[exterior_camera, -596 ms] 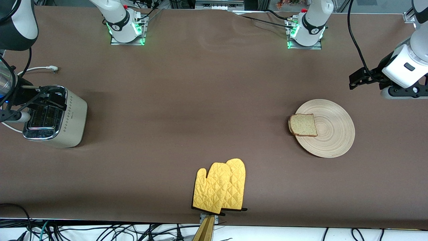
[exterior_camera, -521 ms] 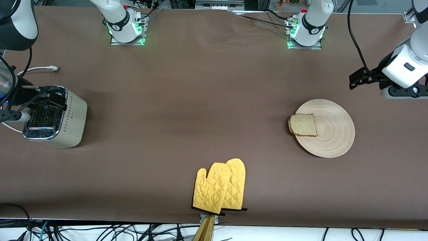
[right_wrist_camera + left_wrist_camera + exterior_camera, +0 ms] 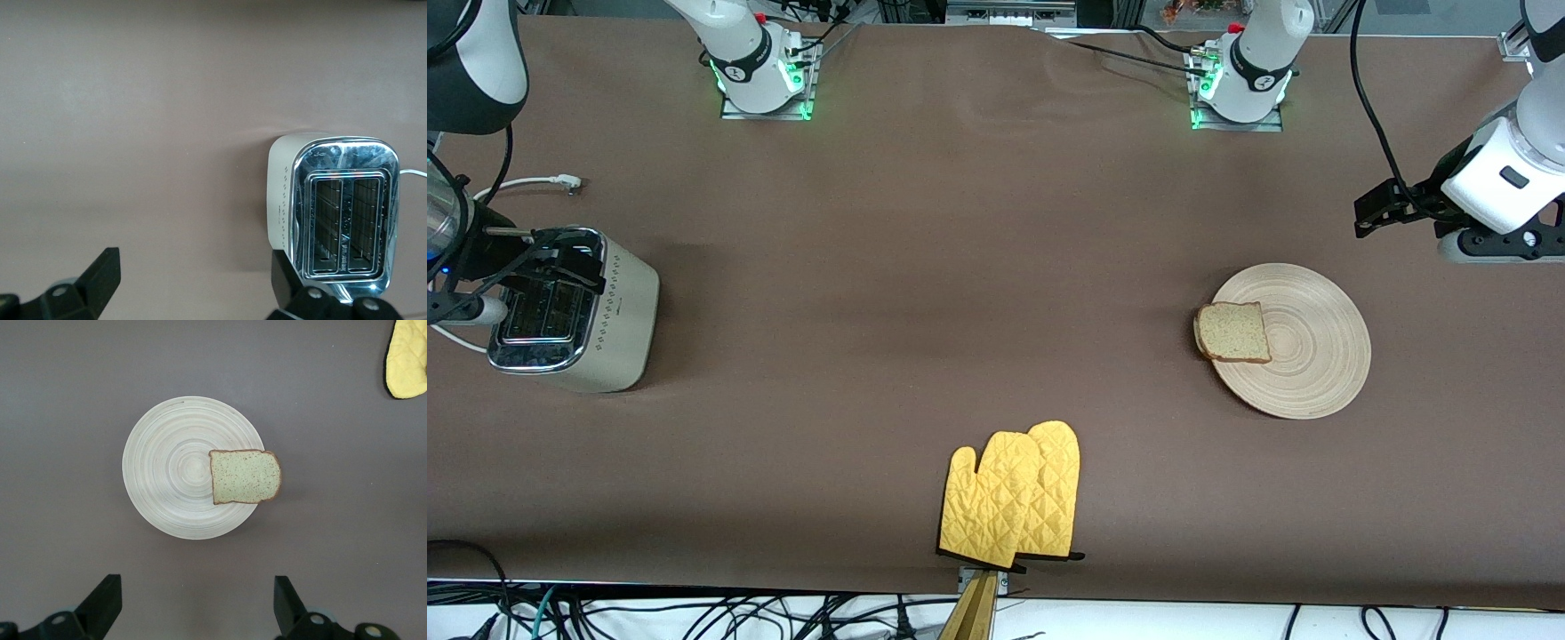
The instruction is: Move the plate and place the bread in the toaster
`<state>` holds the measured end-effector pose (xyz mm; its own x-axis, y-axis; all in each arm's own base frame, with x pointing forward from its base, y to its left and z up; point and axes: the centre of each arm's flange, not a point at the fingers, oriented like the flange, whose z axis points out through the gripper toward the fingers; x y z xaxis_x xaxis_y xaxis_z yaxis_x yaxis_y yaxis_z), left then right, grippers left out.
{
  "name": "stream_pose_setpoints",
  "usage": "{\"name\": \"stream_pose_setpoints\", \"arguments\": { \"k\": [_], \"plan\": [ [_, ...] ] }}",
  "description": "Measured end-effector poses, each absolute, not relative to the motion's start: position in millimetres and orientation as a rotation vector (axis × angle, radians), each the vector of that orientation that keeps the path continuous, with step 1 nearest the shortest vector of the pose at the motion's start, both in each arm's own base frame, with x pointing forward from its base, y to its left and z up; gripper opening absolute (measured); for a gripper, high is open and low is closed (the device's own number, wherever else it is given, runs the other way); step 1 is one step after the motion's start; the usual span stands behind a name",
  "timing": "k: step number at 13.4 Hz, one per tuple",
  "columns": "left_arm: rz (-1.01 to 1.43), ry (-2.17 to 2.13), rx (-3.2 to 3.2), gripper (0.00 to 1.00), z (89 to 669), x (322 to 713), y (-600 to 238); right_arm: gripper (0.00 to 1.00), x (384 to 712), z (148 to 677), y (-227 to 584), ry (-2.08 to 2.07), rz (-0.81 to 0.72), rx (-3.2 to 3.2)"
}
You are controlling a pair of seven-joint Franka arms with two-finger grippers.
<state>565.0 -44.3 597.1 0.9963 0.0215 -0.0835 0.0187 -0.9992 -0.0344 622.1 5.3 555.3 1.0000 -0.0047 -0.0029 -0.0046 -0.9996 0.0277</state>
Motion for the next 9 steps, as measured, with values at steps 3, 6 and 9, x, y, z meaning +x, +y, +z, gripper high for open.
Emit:
{"name": "stream_pose_setpoints", "arguments": {
  "k": [3, 6, 9],
  "plan": [
    [0.131, -0.031, -3.105, 1.00, 596.8, 565.1, -44.3, 1.00, 622.3, 555.4, 5.4, -0.007, -0.002, 3.114],
    [0.132, -0.031, -3.105, 1.00, 596.7, 565.2, -44.4, 1.00, 622.4, 555.5, 5.4, -0.008, 0.000, 3.114],
    [0.131, -0.031, -3.105, 1.00, 596.7, 565.2, -44.4, 1.00, 623.1, 556.1, 5.4, -0.008, 0.009, 3.114]
  ]
}}
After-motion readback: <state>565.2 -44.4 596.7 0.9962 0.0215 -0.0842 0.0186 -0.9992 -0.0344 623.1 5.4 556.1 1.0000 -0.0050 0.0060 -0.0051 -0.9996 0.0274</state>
